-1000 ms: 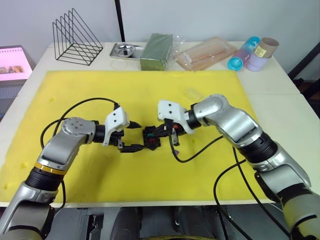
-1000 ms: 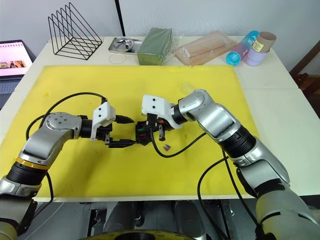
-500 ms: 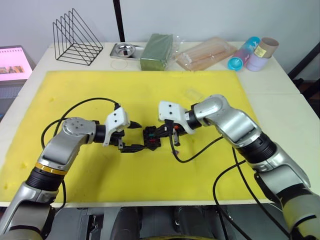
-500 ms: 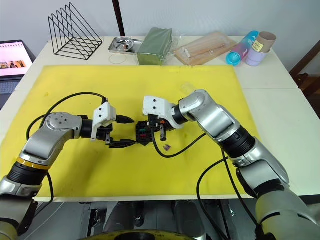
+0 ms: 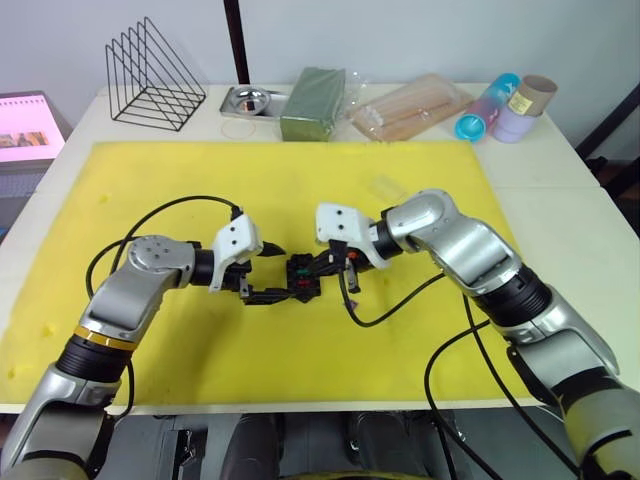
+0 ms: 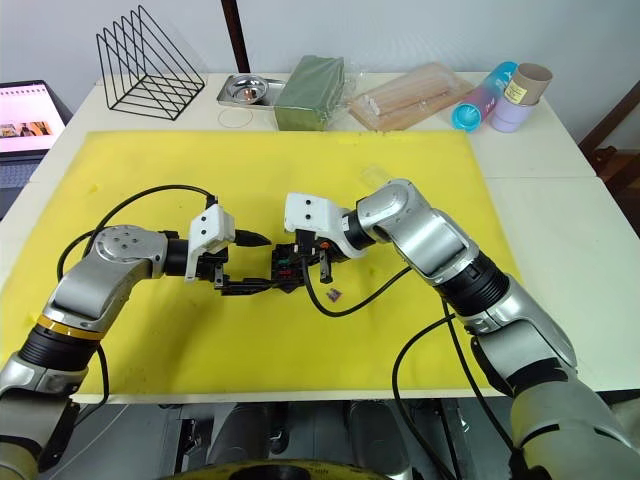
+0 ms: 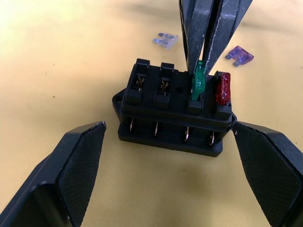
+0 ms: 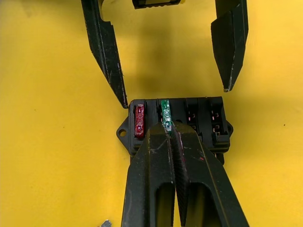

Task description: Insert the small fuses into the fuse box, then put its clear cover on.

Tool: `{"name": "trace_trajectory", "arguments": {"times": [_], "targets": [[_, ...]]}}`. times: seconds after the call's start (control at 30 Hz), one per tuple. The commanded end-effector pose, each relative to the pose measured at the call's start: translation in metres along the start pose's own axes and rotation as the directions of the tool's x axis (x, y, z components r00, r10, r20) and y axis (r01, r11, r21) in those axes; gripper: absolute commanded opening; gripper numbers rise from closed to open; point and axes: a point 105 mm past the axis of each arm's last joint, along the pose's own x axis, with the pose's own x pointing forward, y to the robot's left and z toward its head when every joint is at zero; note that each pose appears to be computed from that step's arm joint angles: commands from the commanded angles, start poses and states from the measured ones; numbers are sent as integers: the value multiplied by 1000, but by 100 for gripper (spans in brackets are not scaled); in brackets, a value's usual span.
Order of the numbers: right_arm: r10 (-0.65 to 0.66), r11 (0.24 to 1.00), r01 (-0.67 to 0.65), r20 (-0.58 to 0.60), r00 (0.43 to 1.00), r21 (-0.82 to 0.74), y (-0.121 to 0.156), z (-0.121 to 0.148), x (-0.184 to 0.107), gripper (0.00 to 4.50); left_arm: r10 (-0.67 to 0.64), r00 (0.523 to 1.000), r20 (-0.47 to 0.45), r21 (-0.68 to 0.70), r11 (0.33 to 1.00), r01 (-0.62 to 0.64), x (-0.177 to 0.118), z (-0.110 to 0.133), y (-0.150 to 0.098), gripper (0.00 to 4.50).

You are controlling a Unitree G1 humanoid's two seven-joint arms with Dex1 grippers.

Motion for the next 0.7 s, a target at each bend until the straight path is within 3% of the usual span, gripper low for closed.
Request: {"name": "trace_trajectory", "arguments": {"times": [0.03,0.7], "targets": [[-5,999,6,34,999,-43,0,17,-6,0,5,1000,18,34,999,-6,-1,7,0,447],[-14,999,11,-54,998,-47,7,4,6,0,17,1000,20,33,999,-18,0,5,0,447]]}}
